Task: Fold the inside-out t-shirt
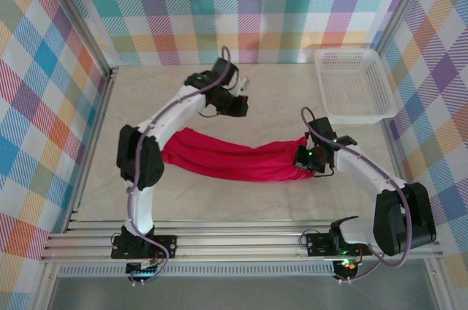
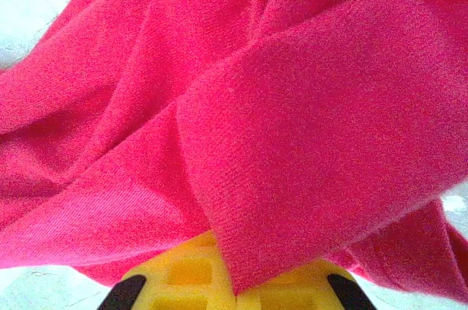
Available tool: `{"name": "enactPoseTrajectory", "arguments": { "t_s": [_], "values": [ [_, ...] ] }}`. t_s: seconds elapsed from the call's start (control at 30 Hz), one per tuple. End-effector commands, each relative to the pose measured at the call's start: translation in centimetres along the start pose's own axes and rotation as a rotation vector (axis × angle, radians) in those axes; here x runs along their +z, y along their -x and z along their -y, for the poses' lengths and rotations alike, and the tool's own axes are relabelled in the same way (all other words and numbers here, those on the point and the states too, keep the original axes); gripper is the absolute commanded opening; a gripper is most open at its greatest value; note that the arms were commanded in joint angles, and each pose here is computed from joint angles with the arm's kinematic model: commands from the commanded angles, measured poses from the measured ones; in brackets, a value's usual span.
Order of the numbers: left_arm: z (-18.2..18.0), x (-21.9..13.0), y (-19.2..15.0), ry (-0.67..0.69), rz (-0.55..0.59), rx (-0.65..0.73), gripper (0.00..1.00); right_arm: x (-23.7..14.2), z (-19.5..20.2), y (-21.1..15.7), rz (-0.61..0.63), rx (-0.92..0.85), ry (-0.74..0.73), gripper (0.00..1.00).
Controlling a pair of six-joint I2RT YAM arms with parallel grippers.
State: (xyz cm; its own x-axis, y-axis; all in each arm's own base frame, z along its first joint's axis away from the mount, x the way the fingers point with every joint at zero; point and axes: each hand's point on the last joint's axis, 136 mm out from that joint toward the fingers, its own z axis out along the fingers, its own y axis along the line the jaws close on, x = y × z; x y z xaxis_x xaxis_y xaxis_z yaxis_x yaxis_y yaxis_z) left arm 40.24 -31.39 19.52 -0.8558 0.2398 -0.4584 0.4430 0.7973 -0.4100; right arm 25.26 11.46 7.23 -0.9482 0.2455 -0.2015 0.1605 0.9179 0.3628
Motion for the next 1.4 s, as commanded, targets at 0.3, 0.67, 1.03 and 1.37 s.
{"name": "enactPoseTrajectory", "arguments": {
  "t_s": [0.3,0.67,1.03,1.37],
  "values": [
    [5.9,1.9,-7.1,-0.204,-0.129,0.373,0.63,0.8,2.7,-7.2,-0.046,0.152,0.083,0.0],
    [3.6,8.3,-10.5,0.038,-0.117,0.779,0.75,1.3,2.4,-7.1,-0.072,0.135,0.087,0.0],
    [3.9,12.5,-12.1,-0.029,-0.212,0.807,0.31,0.7,2.1,-6.6,-0.055,0.121,0.095,0.0],
    [3.2,4.5,-3.4,-0.022,-0.066,0.509,0.0,-1.6,0.0,-1.4,0.054,0.036,0.063,0.0]
  ]
}}
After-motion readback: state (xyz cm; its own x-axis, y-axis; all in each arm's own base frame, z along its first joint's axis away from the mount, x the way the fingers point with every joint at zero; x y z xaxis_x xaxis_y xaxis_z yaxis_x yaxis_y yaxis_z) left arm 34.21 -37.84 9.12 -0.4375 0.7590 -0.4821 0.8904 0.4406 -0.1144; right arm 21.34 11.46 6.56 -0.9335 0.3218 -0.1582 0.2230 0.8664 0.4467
